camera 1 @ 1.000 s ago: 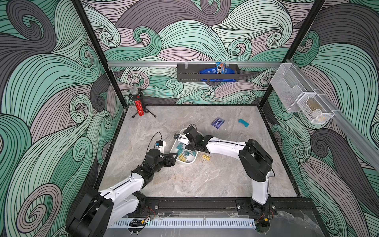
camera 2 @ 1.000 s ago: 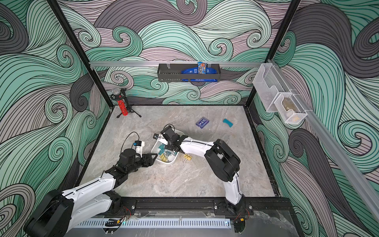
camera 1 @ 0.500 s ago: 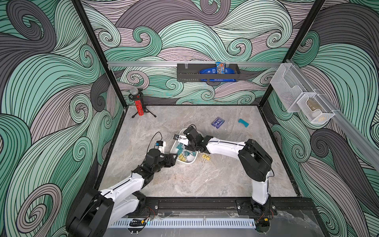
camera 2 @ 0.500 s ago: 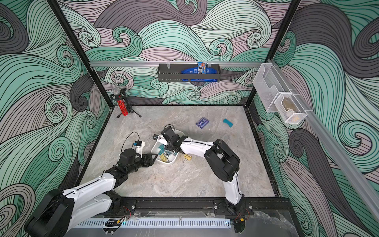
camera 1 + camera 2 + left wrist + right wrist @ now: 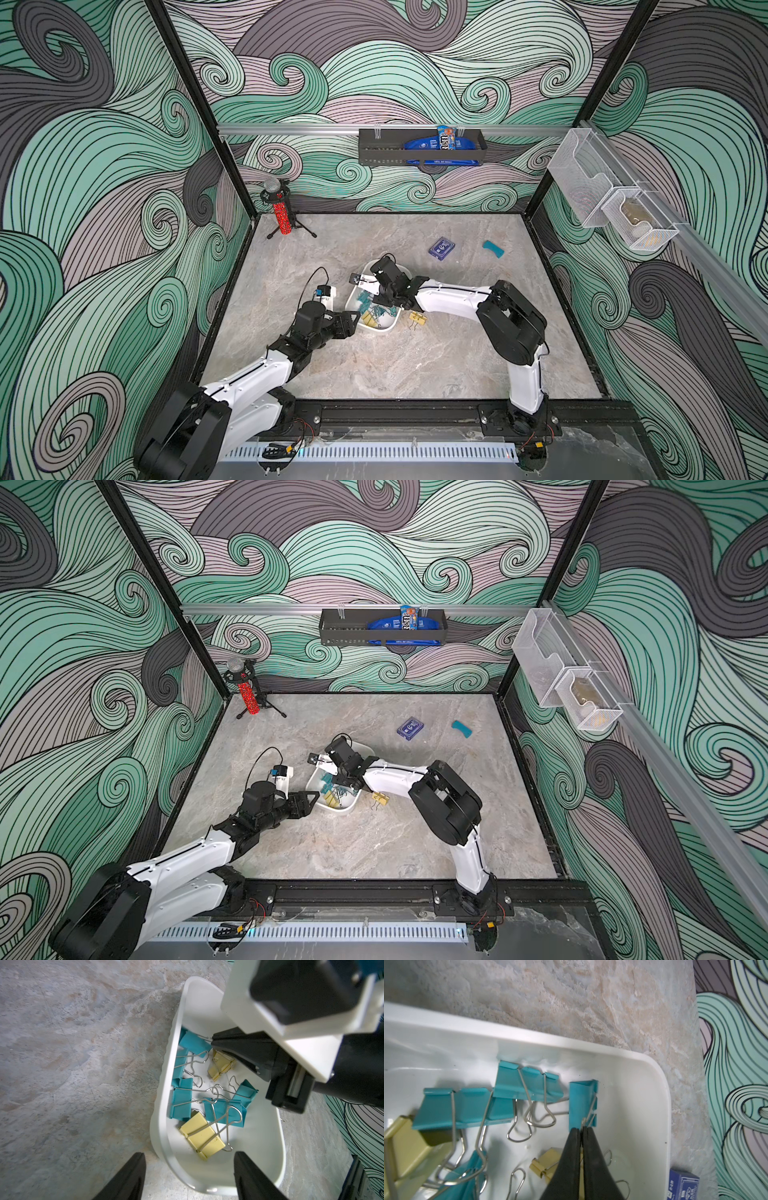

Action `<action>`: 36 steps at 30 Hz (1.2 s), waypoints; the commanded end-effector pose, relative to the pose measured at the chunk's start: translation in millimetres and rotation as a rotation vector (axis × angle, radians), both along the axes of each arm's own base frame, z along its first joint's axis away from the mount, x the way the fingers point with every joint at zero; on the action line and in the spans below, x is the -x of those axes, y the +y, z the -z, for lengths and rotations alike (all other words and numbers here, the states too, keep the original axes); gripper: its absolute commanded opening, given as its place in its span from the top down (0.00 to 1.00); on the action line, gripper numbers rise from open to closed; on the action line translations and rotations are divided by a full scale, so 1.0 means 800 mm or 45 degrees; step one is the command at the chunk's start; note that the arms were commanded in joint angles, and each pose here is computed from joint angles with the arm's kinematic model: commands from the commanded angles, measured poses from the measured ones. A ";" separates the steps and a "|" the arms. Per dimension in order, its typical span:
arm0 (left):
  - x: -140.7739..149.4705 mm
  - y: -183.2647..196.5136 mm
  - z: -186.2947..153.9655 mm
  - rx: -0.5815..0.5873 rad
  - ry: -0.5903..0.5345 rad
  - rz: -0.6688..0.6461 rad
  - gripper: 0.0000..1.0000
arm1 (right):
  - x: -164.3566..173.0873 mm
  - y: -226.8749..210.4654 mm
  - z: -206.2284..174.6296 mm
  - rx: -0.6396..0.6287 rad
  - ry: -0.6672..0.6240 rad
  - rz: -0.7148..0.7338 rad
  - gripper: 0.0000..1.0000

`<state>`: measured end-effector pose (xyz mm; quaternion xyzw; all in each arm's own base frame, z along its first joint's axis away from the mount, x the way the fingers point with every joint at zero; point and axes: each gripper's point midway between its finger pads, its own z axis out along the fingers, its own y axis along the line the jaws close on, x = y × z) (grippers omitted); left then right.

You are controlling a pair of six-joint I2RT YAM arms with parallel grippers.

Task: Take out the binder clips from the storage box
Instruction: Pick up the binder clip from the storage box, then place the binder clip at the center of the board.

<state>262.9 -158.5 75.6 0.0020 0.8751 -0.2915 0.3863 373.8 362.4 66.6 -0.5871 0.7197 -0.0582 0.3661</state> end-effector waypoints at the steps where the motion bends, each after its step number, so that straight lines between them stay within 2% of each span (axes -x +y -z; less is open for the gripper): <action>1: -0.001 -0.007 -0.005 0.020 -0.008 0.022 0.30 | -0.001 0.007 -0.010 -0.050 -0.007 -0.020 0.99; 8: -0.001 -0.006 -0.004 0.018 -0.006 0.020 0.30 | -0.001 0.001 -0.020 -0.058 -0.026 0.002 1.00; 17: -0.004 -0.006 -0.006 0.009 -0.009 0.016 0.30 | 0.000 -0.027 -0.087 -0.128 -0.139 0.090 1.00; 27: -0.004 -0.004 -0.007 -0.012 -0.001 0.011 0.30 | 0.012 -0.097 -0.143 -0.170 -0.261 0.262 1.00; 36: -0.004 -0.003 -0.008 -0.023 0.005 0.012 0.29 | 0.042 -0.181 -0.133 -0.173 -0.256 0.480 1.00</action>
